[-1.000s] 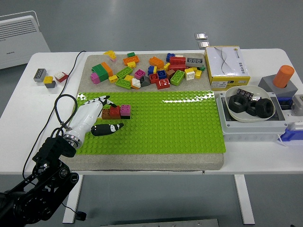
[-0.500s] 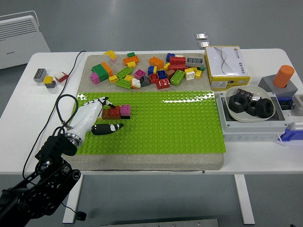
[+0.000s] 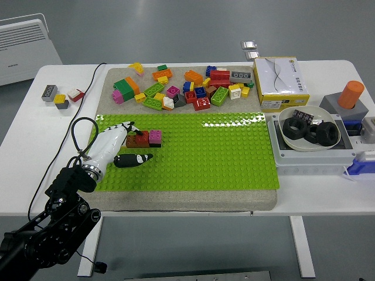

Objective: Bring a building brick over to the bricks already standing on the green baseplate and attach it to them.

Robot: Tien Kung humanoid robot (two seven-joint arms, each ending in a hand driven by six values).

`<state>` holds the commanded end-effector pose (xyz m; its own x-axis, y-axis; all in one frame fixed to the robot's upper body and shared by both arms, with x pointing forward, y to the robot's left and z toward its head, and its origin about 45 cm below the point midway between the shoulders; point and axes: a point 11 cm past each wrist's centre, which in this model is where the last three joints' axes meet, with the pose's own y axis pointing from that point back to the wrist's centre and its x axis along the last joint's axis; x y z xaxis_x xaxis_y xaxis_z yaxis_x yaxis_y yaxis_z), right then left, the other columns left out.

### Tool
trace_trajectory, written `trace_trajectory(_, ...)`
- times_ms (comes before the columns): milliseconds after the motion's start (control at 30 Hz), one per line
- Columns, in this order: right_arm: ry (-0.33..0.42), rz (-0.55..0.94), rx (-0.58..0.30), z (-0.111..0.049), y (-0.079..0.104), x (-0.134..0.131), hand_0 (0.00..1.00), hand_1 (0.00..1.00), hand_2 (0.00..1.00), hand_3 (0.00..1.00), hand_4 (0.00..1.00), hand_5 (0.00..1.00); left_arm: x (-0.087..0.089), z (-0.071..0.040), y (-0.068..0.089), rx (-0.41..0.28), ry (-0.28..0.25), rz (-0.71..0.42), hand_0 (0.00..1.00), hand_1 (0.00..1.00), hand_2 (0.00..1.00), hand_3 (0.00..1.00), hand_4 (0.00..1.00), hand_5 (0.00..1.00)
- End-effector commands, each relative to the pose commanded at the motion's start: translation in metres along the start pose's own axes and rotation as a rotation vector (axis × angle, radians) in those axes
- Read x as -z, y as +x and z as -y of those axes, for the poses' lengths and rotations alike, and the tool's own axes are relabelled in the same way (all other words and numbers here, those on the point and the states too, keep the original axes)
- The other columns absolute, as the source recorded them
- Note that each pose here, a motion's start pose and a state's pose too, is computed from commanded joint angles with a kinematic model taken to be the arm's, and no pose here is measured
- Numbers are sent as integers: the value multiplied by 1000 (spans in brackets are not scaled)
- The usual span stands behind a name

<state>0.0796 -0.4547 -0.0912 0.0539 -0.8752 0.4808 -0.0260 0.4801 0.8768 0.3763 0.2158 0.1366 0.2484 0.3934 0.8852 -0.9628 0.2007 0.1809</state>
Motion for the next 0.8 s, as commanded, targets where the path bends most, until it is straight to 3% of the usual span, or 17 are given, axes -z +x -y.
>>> trace_trajectory(800,3,-2,-1,0,0,2,521,543,747,832,943,998,1,3,-3,3,15,-13,927,918,923,648,942,449)
